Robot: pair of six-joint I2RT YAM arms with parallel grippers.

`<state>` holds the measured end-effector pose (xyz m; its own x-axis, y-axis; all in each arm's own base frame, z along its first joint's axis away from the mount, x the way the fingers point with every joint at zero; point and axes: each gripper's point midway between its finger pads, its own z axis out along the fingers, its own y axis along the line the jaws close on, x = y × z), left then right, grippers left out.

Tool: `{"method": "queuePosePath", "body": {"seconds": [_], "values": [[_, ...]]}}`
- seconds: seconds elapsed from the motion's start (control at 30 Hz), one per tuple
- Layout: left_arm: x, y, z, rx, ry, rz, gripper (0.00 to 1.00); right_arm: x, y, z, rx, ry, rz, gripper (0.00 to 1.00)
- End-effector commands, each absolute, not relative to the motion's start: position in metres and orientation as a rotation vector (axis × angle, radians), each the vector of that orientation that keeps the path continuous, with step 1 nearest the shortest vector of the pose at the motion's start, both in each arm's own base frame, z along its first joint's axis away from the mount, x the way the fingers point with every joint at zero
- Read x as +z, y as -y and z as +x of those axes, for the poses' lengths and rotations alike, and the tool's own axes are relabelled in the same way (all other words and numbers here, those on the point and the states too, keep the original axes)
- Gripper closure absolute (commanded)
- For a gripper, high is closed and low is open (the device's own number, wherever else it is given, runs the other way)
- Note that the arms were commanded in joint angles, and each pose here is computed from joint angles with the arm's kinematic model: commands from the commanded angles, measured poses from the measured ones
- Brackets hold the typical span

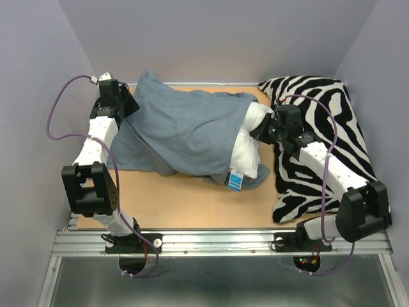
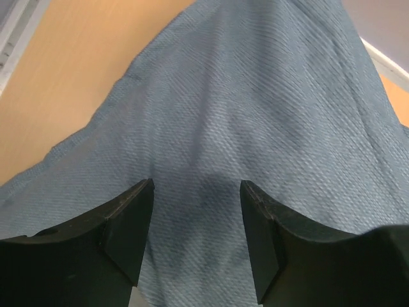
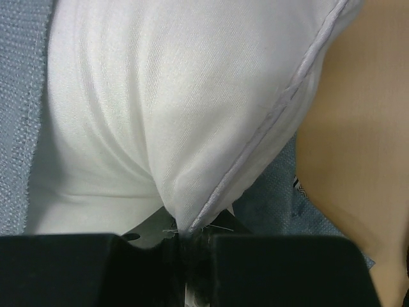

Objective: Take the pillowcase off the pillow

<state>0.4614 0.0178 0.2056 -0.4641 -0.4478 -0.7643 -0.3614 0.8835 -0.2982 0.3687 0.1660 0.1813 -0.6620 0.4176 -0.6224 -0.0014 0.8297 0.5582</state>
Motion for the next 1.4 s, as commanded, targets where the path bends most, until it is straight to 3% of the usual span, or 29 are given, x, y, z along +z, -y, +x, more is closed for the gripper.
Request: {"method": "queuePosePath", "body": {"seconds": [0.0,0.63,0.73,0.77,0.83,0.9,1.13,1.37], "values": [[0.215,-0.046,0.456,-0.135,-2.052,-0.643,0.29,0.226,-0.157,0.388,0.653,-2.093,0.261,0.99],[0.17,-0.034,0.476,-0.512,-2.01,-0.712,0.33,0.232,-0.165,0.387,0.706,-2.091,0.248,0.99],[0.163,-0.032,0.477,-0.528,-2.014,-0.73,0.49,0.236,-0.166,0.387,0.719,-2.085,0.244,0.99],[0.165,-0.034,0.478,-0.528,-2.004,-0.731,0.63,0.237,-0.166,0.387,0.719,-2.082,0.242,0.99],[0.168,-0.038,0.482,-0.512,-1.991,-0.741,0.77,0.242,-0.166,0.387,0.721,-2.073,0.242,0.99],[0.167,-0.046,0.483,-0.482,-1.988,-0.772,1.0,0.251,-0.166,0.386,0.726,-2.056,0.236,0.99],[0.191,-0.094,0.489,-0.265,-1.902,-0.913,1.0,0.299,-0.157,0.382,0.702,-1.99,0.241,0.99],[0.2,-0.13,0.489,-0.102,-1.825,-1.044,1.0,0.398,-0.143,0.381,0.713,-1.849,0.251,0.99]]}}
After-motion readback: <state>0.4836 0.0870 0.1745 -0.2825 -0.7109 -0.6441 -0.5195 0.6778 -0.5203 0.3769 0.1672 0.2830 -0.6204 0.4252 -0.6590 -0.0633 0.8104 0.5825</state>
